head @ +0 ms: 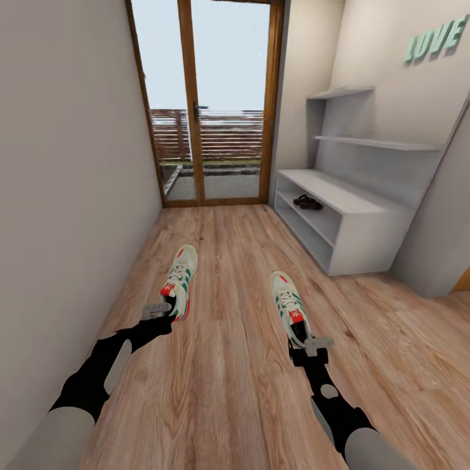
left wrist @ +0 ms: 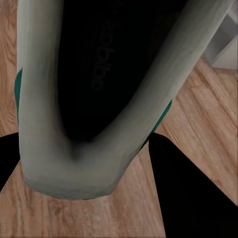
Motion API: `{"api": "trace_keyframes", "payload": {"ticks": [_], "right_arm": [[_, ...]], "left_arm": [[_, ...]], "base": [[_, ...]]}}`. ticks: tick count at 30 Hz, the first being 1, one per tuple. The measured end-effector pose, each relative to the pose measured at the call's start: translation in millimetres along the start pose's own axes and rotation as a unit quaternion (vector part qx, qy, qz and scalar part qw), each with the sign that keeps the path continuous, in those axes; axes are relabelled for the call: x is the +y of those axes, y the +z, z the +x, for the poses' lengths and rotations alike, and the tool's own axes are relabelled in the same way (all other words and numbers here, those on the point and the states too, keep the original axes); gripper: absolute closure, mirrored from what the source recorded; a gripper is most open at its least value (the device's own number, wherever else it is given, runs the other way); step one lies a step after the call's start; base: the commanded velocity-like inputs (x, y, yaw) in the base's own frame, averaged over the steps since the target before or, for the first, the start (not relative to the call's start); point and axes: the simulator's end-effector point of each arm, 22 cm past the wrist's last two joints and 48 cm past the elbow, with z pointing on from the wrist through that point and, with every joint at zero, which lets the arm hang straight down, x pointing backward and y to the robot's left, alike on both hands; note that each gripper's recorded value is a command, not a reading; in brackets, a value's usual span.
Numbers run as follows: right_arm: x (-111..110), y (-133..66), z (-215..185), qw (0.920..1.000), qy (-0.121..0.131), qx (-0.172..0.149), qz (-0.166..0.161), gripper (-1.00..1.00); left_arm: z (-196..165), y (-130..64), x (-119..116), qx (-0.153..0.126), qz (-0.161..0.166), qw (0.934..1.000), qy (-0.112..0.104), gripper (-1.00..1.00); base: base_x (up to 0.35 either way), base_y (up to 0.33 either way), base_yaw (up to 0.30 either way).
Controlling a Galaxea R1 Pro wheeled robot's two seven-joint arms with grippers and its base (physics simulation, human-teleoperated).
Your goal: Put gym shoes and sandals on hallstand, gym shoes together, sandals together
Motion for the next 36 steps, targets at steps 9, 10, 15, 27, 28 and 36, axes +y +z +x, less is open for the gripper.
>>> {"api": "trace_keyframes", "payload": {"ticks": [9, 10, 15, 27, 28, 36], "right_arm": [[0.1, -0.1, 0.2, 1.0000, 0.000, 0.000, 0.000, 1.00], [0.1, -0.1, 0.4, 1.0000, 0.000, 0.000, 0.000, 1.00], [0.1, -0.4, -0.6, 1.0000, 0.000, 0.000, 0.000, 1.00], [-1.1, -0.7, -3.7, 1.0000, 0.000, -0.003, 0.001, 1.00], [-1.1, -0.8, -3.4, 1.0000, 0.000, -0.003, 0.001, 1.00], [-1.4, -0.8, -3.5, 1.0000, 0.000, -0.003, 0.001, 1.00]], "left_arm": [[0.0, 0.0, 0.0, 0.000, 0.000, 1.0000, 0.000, 1.00], [0.0, 0.0, -0.1, 0.000, 0.000, 1.0000, 0.000, 1.00], [-1.2, -0.6, -0.7, -0.001, 0.000, 1.0000, 0.000, 1.00], [-3.7, -1.8, -2.5, -0.003, 0.001, 1.0000, 0.002, 1.00], [-3.7, -1.8, -2.5, -0.003, 0.001, 1.0000, 0.002, 1.00], [-3.8, -1.9, -2.3, -0.003, 0.001, 1.0000, 0.002, 1.00]], "base": [[0.347, 0.000, 0.000], [0.347, 0.000, 0.000], [0.347, 0.000, 0.000], [0.347, 0.000, 0.000], [0.347, 0.000, 0.000], [0.347, 0.057, 0.000]]}}
